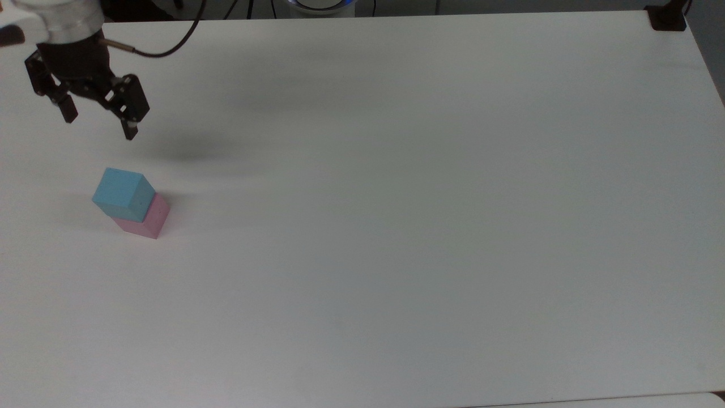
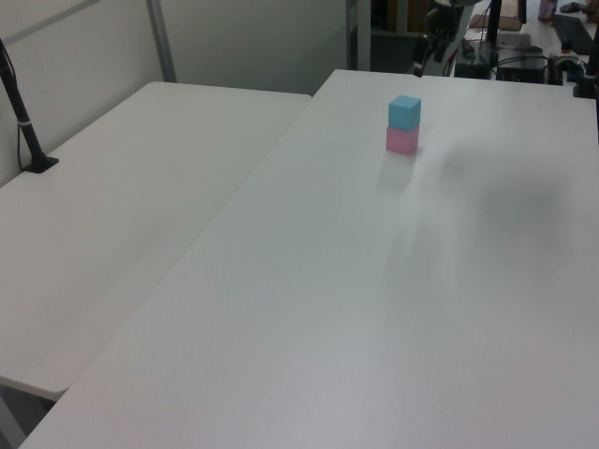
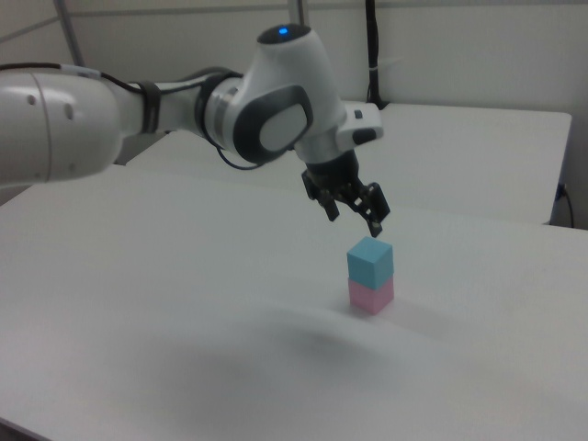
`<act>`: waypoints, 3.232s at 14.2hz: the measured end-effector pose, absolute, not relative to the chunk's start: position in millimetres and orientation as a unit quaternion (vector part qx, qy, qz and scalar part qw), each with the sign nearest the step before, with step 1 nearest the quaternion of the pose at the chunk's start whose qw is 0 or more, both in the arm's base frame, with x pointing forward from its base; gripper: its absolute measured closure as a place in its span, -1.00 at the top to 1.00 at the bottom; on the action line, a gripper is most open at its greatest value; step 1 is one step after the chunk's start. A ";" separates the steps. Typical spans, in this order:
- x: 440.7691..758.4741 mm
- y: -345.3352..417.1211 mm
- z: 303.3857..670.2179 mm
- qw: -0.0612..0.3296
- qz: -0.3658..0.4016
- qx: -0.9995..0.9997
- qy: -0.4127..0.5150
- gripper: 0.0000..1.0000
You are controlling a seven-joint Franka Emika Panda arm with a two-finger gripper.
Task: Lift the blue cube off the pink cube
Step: 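Lower the open gripper around the blue cube and close it, then lift the blue cube off the pink cube and carry it aside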
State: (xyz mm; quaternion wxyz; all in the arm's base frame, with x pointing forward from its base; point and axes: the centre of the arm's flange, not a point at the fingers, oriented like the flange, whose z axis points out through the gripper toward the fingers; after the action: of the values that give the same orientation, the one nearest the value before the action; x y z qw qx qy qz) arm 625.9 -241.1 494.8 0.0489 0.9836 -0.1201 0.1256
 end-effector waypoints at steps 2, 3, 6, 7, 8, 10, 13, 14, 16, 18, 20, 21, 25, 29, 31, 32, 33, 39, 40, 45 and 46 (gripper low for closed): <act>635.8 -245.4 470.4 0.054 0.127 0.983 -0.120 1.00; 643.0 -247.1 451.4 0.058 0.127 0.983 -0.119 1.00; 653.1 -250.5 420.8 0.065 0.129 0.983 -0.117 1.00; 655.2 -251.3 412.5 0.066 0.128 0.983 -0.117 1.00; 657.9 -251.2 403.7 0.067 0.125 0.983 -0.116 1.00; 662.1 -248.8 396.3 0.067 0.129 0.983 -0.113 1.00; 667.0 -246.3 392.2 0.068 0.135 0.982 -0.110 1.00; 667.3 -246.3 392.4 0.068 0.135 0.982 -0.110 1.00; 667.6 -245.9 392.6 0.068 0.136 0.982 -0.110 1.00; 669.3 -241.6 391.6 0.065 0.136 0.983 -0.107 1.00; 671.6 -235.8 389.5 0.062 0.135 0.983 -0.104 1.00; 672.5 -233.4 389.1 0.061 0.136 0.983 -0.103 1.00; 676.4 -231.1 400.0 0.059 0.147 0.981 -0.108 1.00; 677.2 -231.1 398.9 0.057 0.147 0.981 -0.109 1.00; 677.1 -231.1 396.1 0.057 0.145 0.982 -0.108 0.99; 677.1 -231.1 395.4 0.057 0.144 0.982 -0.104 0.89; 677.1 -231.1 395.1 0.058 0.144 0.983 -0.100 0.67; 677.9 -230.4 407.9 0.063 0.152 0.984 -0.069 0.16; 678.5 -227.5 414.1 0.058 0.158 0.983 -0.070 0.14; 695.1 -136.8 424.1 0.011 0.154 0.987 -0.035 0.14; 700.2 -104.0 412.9 0.003 0.145 0.989 -0.035 0.14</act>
State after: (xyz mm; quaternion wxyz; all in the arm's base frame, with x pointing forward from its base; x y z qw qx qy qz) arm 700.2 -104.0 412.9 0.0029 0.9889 -0.0354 0.1445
